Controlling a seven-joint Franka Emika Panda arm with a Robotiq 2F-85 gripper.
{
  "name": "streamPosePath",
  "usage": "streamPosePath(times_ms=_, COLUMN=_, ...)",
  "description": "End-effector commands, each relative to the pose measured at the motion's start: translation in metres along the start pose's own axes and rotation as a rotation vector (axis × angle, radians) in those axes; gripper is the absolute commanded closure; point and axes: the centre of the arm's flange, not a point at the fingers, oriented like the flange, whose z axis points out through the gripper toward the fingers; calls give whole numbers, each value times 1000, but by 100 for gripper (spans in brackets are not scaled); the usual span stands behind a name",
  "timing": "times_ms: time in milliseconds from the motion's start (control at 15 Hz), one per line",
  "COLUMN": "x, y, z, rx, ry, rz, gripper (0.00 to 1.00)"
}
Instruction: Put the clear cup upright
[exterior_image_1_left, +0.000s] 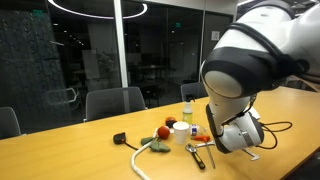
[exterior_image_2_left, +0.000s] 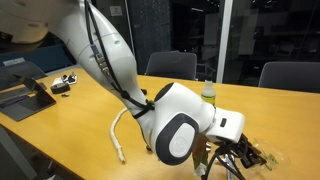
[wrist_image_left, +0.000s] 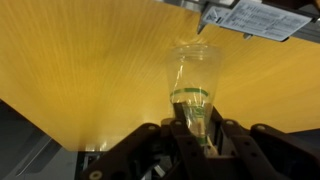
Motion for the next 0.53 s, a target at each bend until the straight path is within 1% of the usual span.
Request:
streamPosePath(times_ms=0, x=-7, y=-6, z=25, rx=-93, ry=79, rz=6, gripper=94)
streamPosePath(times_ms=267, x=-6, y=-2, z=37, rx=-141, ry=102, rz=4, gripper=94)
streamPosePath(times_ms=467, x=-13, y=-5, z=43, rx=-161, ry=112, rz=-17, gripper=93)
